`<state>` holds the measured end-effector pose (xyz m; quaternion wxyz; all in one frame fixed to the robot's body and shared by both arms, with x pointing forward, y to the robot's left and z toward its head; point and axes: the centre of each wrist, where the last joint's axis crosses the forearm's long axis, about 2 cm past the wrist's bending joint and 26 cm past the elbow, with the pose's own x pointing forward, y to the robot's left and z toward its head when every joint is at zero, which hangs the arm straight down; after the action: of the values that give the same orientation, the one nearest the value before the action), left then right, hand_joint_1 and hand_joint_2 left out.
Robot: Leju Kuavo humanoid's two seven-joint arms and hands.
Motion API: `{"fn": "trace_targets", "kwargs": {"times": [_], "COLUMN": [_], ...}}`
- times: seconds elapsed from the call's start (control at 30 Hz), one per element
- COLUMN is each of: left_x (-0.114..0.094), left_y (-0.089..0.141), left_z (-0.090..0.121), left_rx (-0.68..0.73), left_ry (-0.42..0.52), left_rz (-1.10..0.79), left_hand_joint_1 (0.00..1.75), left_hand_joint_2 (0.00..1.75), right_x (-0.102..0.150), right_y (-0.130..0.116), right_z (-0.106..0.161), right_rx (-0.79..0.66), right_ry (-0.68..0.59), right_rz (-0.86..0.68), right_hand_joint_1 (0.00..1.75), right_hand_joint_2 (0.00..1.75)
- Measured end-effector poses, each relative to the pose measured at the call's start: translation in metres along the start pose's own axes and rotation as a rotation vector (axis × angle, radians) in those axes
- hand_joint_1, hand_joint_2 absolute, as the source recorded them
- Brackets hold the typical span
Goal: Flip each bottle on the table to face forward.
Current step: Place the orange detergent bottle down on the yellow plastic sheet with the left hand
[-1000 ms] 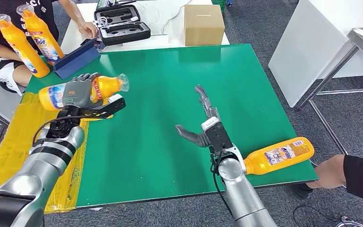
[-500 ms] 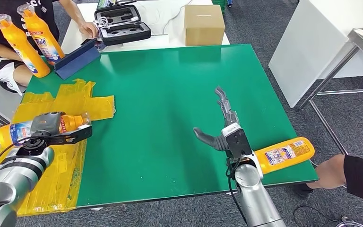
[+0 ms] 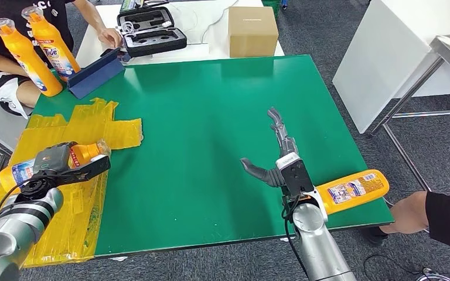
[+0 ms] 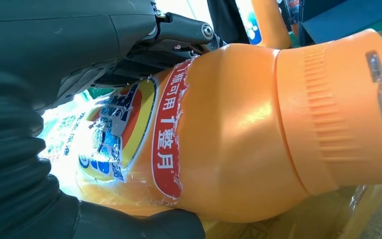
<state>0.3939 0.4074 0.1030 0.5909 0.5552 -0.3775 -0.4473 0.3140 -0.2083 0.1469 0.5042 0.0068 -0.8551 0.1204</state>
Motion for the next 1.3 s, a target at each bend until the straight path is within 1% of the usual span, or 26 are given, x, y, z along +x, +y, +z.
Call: {"fn": "trace_targets", "kwargs": {"times": [0.27, 0.37, 0.63, 0.9, 1.07, 1.1, 1.2, 1.23, 1.3], "left_x": [0.000, 0.000, 0.005, 0.021, 0.034, 0.037, 0.047, 0.049, 0.054], "left_y": [0.000, -0.001, -0.010, -0.017, -0.017, -0.017, -0.017, -0.017, -0.018], "left_z": [0.000, 0.000, 0.008, 0.015, 0.018, 0.019, 0.020, 0.021, 0.023], "left_rx": [-0.001, 0.000, 0.038, 0.098, 0.125, 0.128, 0.133, 0.130, 0.118], "left_ry": [0.004, -0.007, -0.117, -0.201, -0.240, -0.249, -0.266, -0.267, -0.267], "left_rz": [0.008, 0.024, 0.214, 0.353, 0.380, 0.382, 0.380, 0.380, 0.384], "left_hand_joint_1": [1.75, 1.75, 1.75, 1.75, 1.75, 1.62, 0.31, 0.00, 0.00], "left_hand_joint_2": [1.75, 1.75, 1.75, 1.75, 1.75, 1.75, 1.75, 1.75, 1.75], "right_x": [0.000, 0.000, -0.002, -0.005, -0.006, -0.006, -0.006, -0.006, -0.006], "right_y": [0.000, 0.000, -0.001, -0.001, -0.001, -0.001, -0.001, -0.001, -0.001], "right_z": [0.000, 0.000, 0.001, 0.001, 0.000, 0.000, 0.000, -0.001, -0.002], "right_rx": [0.000, 0.000, 0.002, 0.006, 0.006, 0.007, 0.009, 0.010, 0.011], "right_ry": [0.000, 0.000, 0.007, 0.015, 0.016, 0.016, 0.015, 0.014, 0.013], "right_rz": [0.000, 0.001, 0.004, 0.008, 0.014, 0.017, 0.025, 0.027, 0.030], "right_hand_joint_1": [0.00, 0.00, 0.00, 0.00, 0.00, 0.00, 0.00, 0.00, 0.00], "right_hand_joint_2": [1.75, 1.75, 1.75, 1.75, 1.75, 1.75, 1.75, 1.75, 1.75]}}
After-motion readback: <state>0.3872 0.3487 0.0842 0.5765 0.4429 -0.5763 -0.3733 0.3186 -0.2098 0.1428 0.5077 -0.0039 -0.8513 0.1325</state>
